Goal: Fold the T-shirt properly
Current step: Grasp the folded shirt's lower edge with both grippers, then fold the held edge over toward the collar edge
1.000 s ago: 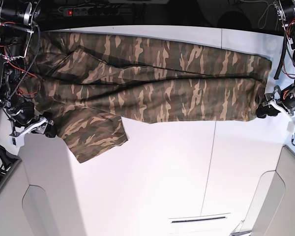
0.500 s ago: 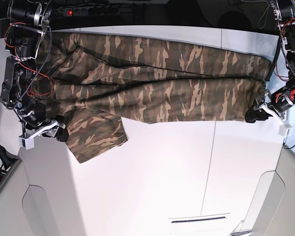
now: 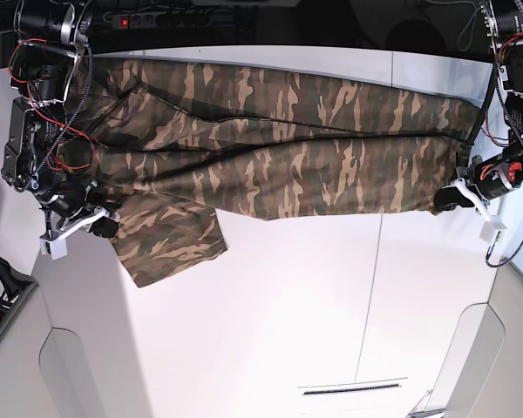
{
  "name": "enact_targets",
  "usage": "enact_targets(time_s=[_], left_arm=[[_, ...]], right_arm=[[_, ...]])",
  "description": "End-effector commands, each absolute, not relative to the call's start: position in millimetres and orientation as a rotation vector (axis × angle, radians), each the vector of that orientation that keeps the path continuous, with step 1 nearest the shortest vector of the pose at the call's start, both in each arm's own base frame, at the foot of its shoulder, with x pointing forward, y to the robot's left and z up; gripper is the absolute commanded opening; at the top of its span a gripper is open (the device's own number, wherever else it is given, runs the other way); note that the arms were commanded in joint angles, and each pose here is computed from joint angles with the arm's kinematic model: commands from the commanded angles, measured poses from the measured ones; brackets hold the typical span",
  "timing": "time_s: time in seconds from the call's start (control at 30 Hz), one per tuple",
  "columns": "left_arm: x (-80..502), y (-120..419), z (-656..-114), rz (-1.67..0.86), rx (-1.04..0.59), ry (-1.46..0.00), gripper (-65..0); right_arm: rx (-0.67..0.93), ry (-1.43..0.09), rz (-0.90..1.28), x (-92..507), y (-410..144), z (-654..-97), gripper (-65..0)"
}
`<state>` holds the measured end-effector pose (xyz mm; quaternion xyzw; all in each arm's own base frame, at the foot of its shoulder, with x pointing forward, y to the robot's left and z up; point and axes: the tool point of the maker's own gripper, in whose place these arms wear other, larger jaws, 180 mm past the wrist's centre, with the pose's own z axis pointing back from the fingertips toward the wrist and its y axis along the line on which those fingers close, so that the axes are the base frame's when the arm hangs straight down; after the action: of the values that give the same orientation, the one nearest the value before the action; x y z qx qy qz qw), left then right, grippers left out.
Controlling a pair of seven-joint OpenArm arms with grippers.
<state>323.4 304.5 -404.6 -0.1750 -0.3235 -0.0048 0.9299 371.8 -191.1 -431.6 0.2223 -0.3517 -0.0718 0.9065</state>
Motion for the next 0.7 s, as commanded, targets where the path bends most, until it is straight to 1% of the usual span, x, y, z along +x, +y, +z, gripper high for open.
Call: enact_targets(time_s=[0.0, 0.13, 0.27, 0.43, 0.67], left_arm=[[338, 314, -379, -0.038, -0.342, -0.727, -65.0], [341, 304, -359, -0.09, -0.366, -0.732, -65.0], [339, 296, -347, -0.149, -0.37, -0.713, -65.0], [332, 299, -337, -0.176, -0.366, -0.711, -65.0], [316, 320, -329, -0.175, -0.353, -0.683, -65.0]], right_arm=[[0.449, -0.707, -0.129, 373, -193, -429, -65.0], [0.514, -0.733, -0.079, 375, -182, -415, -65.0], [0.534, -0.737, -0.04, 376, -176, -398, -65.0], [0.5, -0.78, 0.035, 367, -175, -375, -65.0], [0.426, -0.827, 0.133, 328, -177, -357, -65.0]])
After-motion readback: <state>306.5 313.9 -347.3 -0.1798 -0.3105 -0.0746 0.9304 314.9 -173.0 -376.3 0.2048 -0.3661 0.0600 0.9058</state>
